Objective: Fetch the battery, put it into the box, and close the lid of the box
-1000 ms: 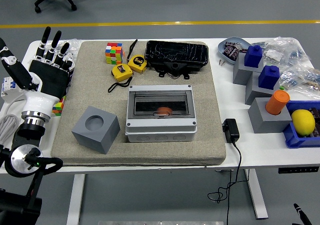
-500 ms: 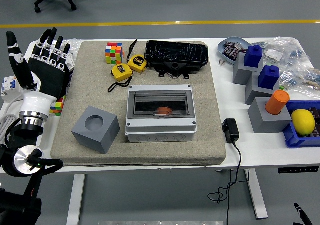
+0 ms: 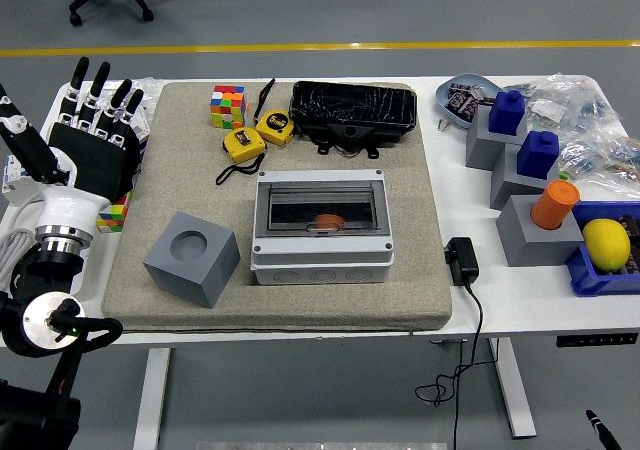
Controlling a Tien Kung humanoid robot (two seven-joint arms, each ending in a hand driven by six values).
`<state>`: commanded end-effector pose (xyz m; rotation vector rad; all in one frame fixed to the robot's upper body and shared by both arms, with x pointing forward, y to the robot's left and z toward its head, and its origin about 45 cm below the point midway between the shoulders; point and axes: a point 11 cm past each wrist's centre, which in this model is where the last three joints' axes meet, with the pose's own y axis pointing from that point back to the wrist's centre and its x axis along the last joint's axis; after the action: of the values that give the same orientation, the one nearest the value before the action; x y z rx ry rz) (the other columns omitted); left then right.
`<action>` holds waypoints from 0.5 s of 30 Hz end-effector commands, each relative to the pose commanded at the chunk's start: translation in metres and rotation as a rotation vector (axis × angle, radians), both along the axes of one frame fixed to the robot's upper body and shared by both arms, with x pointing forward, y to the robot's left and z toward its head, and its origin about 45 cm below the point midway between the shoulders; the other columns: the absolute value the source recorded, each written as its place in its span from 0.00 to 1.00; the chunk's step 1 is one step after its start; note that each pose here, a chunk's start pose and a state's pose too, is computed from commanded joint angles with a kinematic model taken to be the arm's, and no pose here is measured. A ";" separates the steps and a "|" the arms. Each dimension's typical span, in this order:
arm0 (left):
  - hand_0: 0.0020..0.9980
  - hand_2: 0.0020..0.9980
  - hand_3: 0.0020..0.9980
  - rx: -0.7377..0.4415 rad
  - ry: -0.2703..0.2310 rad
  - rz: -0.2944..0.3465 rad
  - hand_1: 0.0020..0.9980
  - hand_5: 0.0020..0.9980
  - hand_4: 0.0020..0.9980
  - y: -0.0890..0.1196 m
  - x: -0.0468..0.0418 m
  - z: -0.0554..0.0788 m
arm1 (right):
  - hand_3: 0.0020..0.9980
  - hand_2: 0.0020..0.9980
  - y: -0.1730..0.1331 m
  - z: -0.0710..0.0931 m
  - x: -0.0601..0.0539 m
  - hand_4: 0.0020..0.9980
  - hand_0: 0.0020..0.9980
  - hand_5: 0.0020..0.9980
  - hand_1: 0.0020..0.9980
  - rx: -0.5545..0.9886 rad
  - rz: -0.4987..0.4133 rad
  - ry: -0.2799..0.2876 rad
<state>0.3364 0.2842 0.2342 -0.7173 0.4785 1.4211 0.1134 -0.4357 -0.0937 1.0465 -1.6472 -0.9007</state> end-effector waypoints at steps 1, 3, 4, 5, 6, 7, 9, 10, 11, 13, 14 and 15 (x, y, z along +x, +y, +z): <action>0.88 0.41 0.39 0.010 0.000 -0.002 0.63 0.95 1.00 0.000 -0.0002 0.000 | 0.75 0.69 0.000 0.000 0.000 1.00 0.73 1.00 0.67 0.001 0.001 0.000; 0.88 0.41 0.39 0.025 -0.003 -0.006 0.63 0.95 1.00 -0.001 -0.0006 0.000 | 0.75 0.69 0.001 -0.001 -0.001 1.00 0.73 1.00 0.67 0.001 0.002 0.002; 1.00 0.85 0.48 0.030 -0.005 -0.007 1.00 0.92 1.00 -0.001 -0.0006 0.000 | 0.75 0.69 0.001 -0.001 -0.001 1.00 0.73 1.00 0.67 0.001 0.002 0.003; 1.00 0.85 0.48 0.033 -0.007 -0.009 1.00 0.92 1.00 -0.002 -0.0006 0.001 | 0.75 0.69 0.001 -0.001 -0.002 1.00 0.73 1.00 0.67 0.001 0.002 0.003; 1.00 0.85 0.48 0.034 -0.009 -0.010 1.00 0.92 1.00 -0.002 -0.0005 0.001 | 0.75 0.69 0.001 -0.001 -0.002 1.00 0.73 1.00 0.67 0.002 0.002 0.004; 1.00 0.85 0.48 0.034 -0.010 -0.010 1.00 0.92 1.00 -0.002 -0.0005 0.001 | 0.75 0.69 0.001 -0.001 -0.002 1.00 0.73 1.00 0.67 0.002 0.002 0.005; 1.00 0.85 0.48 0.023 -0.008 -0.011 1.00 0.92 1.00 -0.002 -0.0002 0.001 | 0.75 0.69 0.001 -0.001 -0.002 1.00 0.73 1.00 0.67 0.002 0.003 0.005; 1.00 1.00 0.96 0.016 -0.007 -0.009 1.00 0.93 1.00 -0.001 0.0000 0.001 | 0.75 0.69 0.001 -0.001 -0.002 1.00 0.73 1.00 0.67 0.002 0.003 0.005; 1.00 1.00 0.96 0.005 -0.006 -0.007 1.00 0.93 1.00 -0.001 0.0001 0.001 | 0.75 0.69 0.002 -0.001 -0.002 1.00 0.73 1.00 0.67 0.002 0.002 0.006; 1.00 1.00 0.96 -0.023 -0.002 -0.004 1.00 0.93 1.00 -0.001 0.0001 0.000 | 0.75 0.69 0.002 -0.001 -0.003 1.00 0.73 1.00 0.67 0.003 0.003 0.006; 1.00 1.00 0.96 -0.031 0.000 -0.006 1.00 0.93 1.00 -0.001 0.0000 -0.001 | 0.75 0.69 0.002 -0.001 -0.003 1.00 0.73 1.00 0.67 0.003 0.002 0.006; 1.00 1.00 0.96 -0.036 0.003 -0.007 1.00 0.93 1.00 -0.001 0.0000 -0.001 | 0.75 0.69 0.002 -0.001 -0.003 1.00 0.73 1.00 0.67 0.003 0.002 0.006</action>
<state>0.3364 0.2834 0.2330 -0.7414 0.5092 1.4101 0.1105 -0.4339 -0.0951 1.0462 -1.6395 -0.9046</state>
